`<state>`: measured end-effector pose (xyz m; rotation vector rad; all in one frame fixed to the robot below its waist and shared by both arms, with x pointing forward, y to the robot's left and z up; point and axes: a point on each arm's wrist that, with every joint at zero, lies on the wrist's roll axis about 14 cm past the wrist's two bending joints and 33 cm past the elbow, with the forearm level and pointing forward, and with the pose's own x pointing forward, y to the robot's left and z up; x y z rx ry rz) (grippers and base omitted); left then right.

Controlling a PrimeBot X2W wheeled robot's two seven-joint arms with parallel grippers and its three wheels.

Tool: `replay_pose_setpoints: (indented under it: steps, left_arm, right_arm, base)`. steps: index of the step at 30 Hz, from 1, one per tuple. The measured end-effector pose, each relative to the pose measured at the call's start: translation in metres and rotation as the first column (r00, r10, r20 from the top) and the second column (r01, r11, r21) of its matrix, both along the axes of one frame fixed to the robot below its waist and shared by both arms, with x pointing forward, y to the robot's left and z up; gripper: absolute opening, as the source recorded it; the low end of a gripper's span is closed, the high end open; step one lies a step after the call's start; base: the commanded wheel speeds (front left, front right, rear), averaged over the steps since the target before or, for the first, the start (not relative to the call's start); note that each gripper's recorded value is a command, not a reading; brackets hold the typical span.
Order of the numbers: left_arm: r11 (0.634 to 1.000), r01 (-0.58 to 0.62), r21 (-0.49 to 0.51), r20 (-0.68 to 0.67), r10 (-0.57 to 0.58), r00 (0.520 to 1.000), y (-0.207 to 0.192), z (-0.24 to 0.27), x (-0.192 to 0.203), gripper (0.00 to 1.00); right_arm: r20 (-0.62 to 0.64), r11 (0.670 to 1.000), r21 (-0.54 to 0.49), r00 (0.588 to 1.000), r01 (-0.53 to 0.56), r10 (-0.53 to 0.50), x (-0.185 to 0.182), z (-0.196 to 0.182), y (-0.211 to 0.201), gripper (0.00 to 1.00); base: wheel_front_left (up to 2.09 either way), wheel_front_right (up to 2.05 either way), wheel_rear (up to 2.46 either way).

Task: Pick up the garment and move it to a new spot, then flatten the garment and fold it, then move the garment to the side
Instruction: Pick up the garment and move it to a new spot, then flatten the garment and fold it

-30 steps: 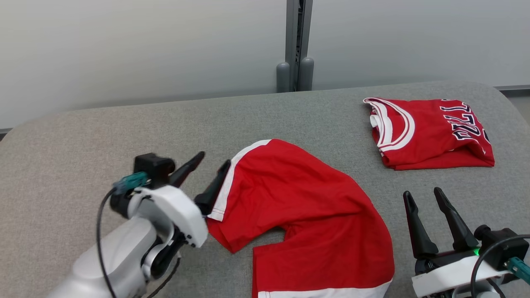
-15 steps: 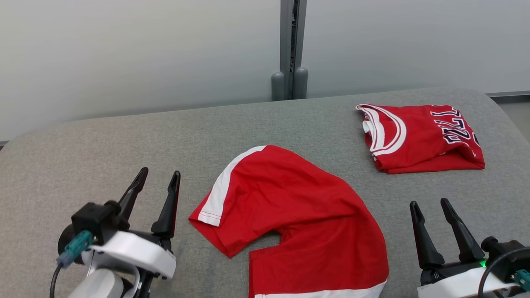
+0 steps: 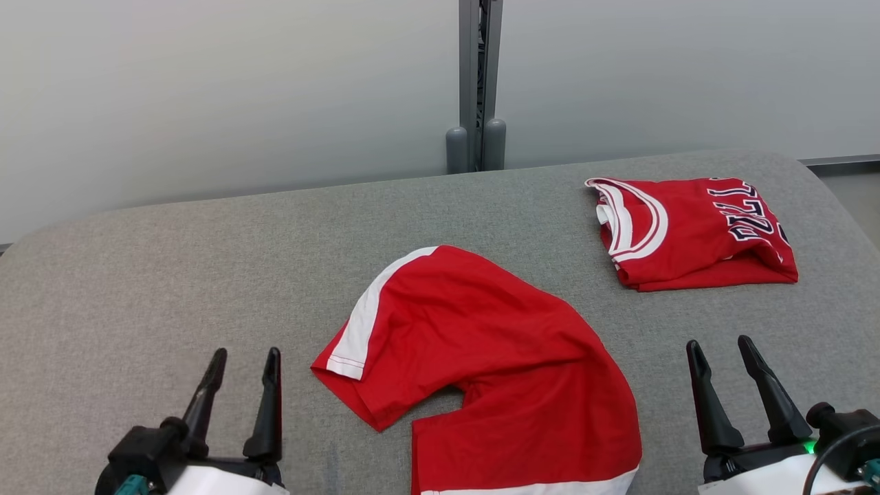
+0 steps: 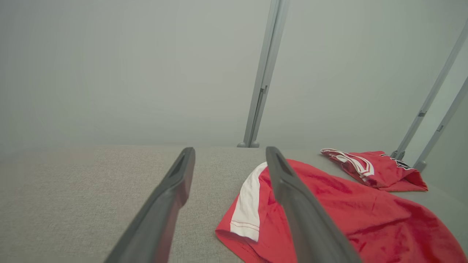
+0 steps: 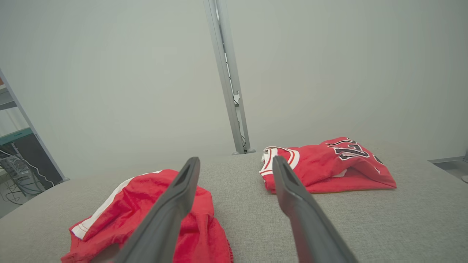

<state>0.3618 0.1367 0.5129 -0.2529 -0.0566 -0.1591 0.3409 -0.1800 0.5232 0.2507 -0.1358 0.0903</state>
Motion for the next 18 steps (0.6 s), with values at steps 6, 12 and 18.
replay_pose_setpoints:
  steps: [6, 12, 18]
  left_arm:
    - [1.0, 0.007, -0.016, -0.009, -0.007, 1.0, -0.0029, -0.0073, -0.0008, 1.0]
    - [1.0, 0.006, -0.021, -0.011, -0.006, 1.0, -0.0015, -0.0106, 0.0, 1.0]
    - [1.0, 0.009, -0.03, 0.002, -0.009, 1.0, -0.0023, -0.0082, 0.002, 1.0]
  right_arm:
    - [0.003, 1.0, -0.005, 1.0, 0.0, 0.0, 0.0009, 0.0008, -0.0001, 1.0]
    - [-0.001, 1.0, -0.008, 1.0, -0.004, 0.004, 0.0023, -0.0002, 0.0008, 1.0]
    - [-0.01, 1.0, -0.011, 1.0, -0.013, 0.013, 0.0048, -0.0028, 0.0027, 1.0]
  base:
    - [0.0, 0.0, 0.0]
    - [0.0, 0.0, 0.0]
    - [0.0, 0.0, 0.0]
